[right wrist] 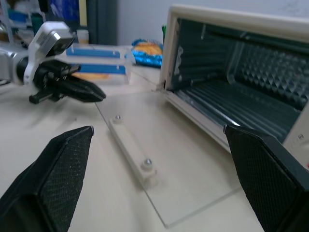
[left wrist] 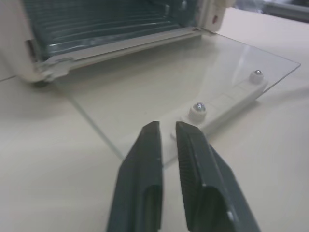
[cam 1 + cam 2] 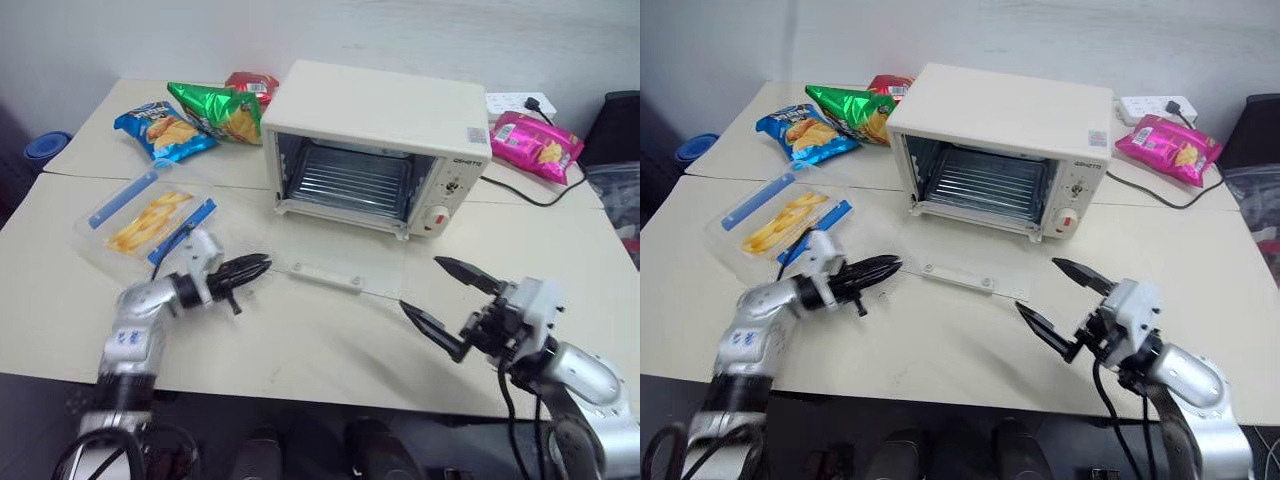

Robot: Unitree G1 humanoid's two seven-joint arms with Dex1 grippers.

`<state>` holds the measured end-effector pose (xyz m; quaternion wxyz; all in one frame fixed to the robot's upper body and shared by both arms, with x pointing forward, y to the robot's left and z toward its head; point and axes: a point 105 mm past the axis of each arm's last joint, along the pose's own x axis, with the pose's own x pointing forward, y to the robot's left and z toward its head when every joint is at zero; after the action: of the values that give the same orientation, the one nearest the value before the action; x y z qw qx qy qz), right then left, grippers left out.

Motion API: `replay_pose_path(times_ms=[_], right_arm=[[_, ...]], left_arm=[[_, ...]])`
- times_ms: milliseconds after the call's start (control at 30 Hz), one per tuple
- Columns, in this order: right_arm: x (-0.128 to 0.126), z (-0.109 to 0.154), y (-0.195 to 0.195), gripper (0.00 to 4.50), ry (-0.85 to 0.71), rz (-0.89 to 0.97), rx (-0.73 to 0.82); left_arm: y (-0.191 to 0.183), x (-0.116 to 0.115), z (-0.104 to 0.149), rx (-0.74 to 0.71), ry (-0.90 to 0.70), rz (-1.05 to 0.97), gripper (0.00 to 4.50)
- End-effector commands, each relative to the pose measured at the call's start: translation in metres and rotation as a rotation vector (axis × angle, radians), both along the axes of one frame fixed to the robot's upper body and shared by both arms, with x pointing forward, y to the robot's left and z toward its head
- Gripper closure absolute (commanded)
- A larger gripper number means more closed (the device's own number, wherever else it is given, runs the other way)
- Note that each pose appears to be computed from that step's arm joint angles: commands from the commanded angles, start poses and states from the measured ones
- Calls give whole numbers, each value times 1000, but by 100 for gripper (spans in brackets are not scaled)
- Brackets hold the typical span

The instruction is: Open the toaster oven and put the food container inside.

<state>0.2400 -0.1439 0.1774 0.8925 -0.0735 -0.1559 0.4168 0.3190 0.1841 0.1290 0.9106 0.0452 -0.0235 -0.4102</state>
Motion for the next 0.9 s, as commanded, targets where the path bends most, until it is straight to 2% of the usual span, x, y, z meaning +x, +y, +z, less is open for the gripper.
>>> replay_pose_path(times_ms=[33,100,167,200,333,367,467,600,767,900], right_arm=[[-2,7,9,0,-63,69,10],[-2,8,14,0,-88,110,3],[0,12,26,0,-114,191,0],[1,12,30,0,-125,218,-7],[4,14,37,0,-139,262,-17],[4,13,38,0,-131,273,-17],[6,13,39,0,-122,279,-16],[9,13,38,0,-115,285,-32],[12,16,27,0,-123,233,-44],[12,16,26,0,-127,214,-39]], left_arm=[[39,-16,35,-63,-90,189,282],[67,-28,39,-108,-75,333,221],[126,-62,34,-188,-36,609,163],[144,-76,30,-216,-17,694,133],[191,-102,23,-295,32,946,11],[193,-105,26,-341,36,947,2],[185,-98,33,-338,71,899,2],[178,-68,48,-337,152,912,2],[170,-37,54,-291,401,1003,2],[172,-28,46,-297,540,1108,2]])
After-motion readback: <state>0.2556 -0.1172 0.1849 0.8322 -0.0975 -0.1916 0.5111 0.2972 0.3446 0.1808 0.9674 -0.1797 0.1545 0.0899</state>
